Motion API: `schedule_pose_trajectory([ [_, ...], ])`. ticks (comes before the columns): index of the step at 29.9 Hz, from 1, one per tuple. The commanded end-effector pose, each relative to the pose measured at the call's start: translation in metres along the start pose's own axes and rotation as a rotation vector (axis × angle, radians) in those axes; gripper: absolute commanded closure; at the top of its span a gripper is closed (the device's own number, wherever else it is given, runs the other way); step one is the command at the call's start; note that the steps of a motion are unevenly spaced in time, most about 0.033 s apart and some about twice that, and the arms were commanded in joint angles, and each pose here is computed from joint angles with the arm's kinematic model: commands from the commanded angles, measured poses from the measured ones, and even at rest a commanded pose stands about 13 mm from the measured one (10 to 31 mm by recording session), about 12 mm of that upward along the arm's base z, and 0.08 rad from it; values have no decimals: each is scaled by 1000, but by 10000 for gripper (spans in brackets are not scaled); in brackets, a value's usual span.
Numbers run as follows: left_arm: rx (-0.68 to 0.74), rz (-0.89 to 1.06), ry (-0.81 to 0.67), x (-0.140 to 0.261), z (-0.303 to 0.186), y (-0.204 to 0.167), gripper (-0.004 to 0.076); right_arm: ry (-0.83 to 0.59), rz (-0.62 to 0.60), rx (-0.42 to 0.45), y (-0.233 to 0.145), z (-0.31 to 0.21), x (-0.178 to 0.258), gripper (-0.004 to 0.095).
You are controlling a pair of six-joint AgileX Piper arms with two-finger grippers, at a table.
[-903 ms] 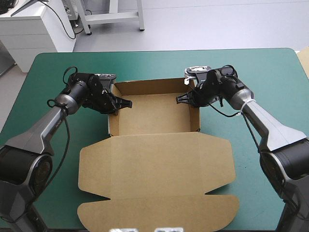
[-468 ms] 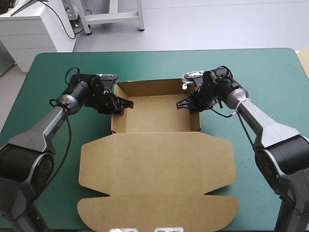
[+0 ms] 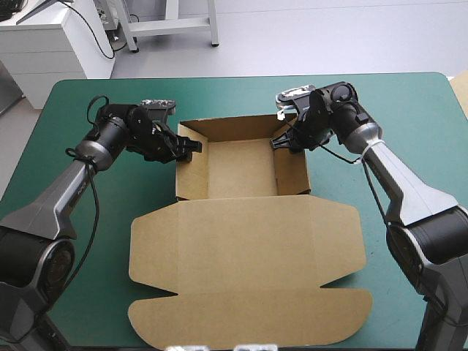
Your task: Fold the box
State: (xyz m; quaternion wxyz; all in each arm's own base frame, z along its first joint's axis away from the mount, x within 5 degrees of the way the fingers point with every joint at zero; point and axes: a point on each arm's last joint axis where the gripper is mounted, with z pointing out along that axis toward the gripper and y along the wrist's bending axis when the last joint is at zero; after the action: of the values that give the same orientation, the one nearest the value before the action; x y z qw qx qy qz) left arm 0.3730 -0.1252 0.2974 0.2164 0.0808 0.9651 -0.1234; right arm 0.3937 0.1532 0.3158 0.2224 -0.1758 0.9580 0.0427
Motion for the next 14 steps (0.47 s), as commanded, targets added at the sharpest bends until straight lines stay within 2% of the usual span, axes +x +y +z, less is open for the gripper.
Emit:
schedule_pose_trajectory([
  [1, 54, 13, -161, -18, -56, -14, 304, -131, -16, 9, -3, -39, -12, 492],
  [10, 111, 23, -174, -23, -95, -26, 307, -178, -18, 16, -4, -61, -21, 492],
  [14, 121, 82, -222, -20, -131, -31, 344, -144, -18, 65, -9, -74, -20, 492],
])
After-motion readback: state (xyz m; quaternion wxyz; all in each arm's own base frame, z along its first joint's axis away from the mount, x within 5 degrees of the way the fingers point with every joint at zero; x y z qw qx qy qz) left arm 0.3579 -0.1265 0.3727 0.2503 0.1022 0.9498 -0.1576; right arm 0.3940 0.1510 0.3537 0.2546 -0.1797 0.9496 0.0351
